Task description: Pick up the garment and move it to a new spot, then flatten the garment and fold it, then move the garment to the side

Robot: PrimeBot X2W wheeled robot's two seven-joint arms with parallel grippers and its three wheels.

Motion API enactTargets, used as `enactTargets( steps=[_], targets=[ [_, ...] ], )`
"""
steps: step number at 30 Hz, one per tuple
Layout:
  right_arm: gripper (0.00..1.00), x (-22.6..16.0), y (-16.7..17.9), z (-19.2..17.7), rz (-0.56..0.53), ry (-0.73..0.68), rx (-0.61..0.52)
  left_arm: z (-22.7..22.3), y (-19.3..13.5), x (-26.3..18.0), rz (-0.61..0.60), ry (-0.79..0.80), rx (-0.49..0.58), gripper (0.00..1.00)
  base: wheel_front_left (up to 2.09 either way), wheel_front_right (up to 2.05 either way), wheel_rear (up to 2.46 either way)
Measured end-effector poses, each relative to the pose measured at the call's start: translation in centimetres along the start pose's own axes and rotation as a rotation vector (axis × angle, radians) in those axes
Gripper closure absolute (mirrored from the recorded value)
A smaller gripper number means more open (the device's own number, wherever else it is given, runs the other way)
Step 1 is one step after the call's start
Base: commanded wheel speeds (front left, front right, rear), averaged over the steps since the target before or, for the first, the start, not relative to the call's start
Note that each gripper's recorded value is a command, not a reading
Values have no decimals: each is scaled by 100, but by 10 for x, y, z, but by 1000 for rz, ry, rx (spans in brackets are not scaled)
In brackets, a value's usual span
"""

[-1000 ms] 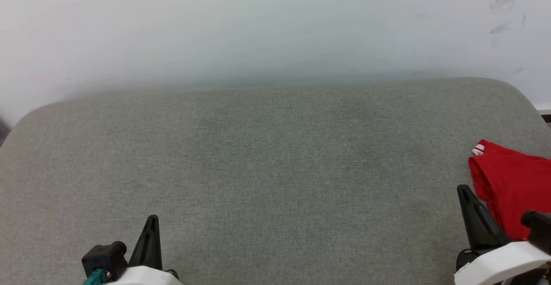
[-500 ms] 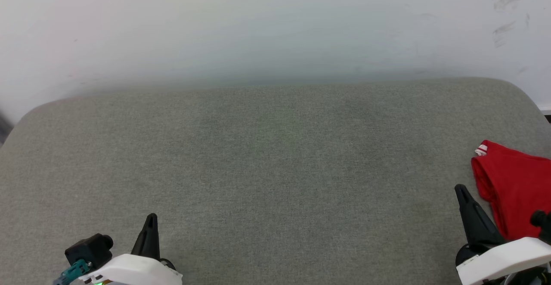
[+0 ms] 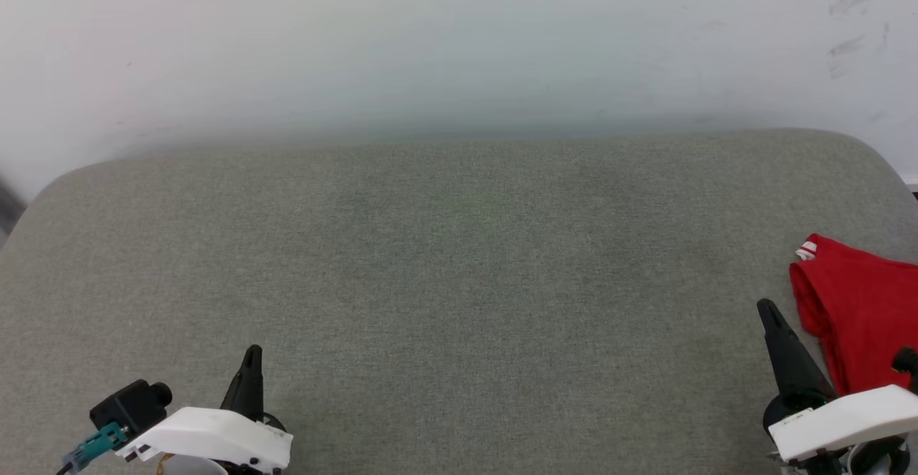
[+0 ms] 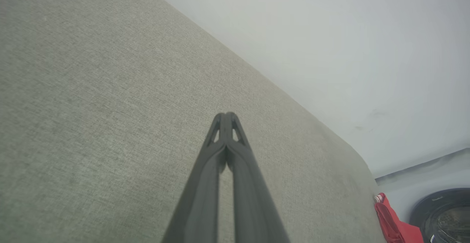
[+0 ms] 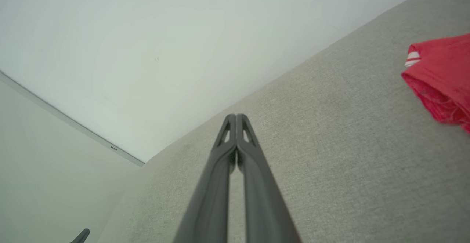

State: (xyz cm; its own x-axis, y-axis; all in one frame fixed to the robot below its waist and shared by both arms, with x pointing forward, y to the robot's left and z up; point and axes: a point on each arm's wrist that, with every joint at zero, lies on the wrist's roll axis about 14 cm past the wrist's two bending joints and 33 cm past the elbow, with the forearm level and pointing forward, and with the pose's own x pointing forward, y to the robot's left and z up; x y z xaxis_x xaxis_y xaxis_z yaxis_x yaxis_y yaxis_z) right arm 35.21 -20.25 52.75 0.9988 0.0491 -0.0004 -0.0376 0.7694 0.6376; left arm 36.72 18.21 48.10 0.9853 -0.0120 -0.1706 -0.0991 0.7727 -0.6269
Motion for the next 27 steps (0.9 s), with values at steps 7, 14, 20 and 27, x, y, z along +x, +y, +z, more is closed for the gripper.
enactTargets(
  steps=[7, 14, 20, 27],
  targets=[
    [100, 4, -2, -1, -1, -3, 98, 1, -1, 3, -8, 6, -101, 100, 0, 0, 0],
    [100, 6, -4, -4, -6, -4, 188, 3, -2, 5, -13, 9, -191, 100, 0, 0, 0],
    [100, 9, -5, -5, -6, -7, 259, 4, -1, 7, -19, 11, -265, 100, 0, 0, 0],
    [100, 13, -5, -6, -5, -12, 338, 6, -2, 9, -25, 7, -347, 100, 0, 0, 0]
  ],
)
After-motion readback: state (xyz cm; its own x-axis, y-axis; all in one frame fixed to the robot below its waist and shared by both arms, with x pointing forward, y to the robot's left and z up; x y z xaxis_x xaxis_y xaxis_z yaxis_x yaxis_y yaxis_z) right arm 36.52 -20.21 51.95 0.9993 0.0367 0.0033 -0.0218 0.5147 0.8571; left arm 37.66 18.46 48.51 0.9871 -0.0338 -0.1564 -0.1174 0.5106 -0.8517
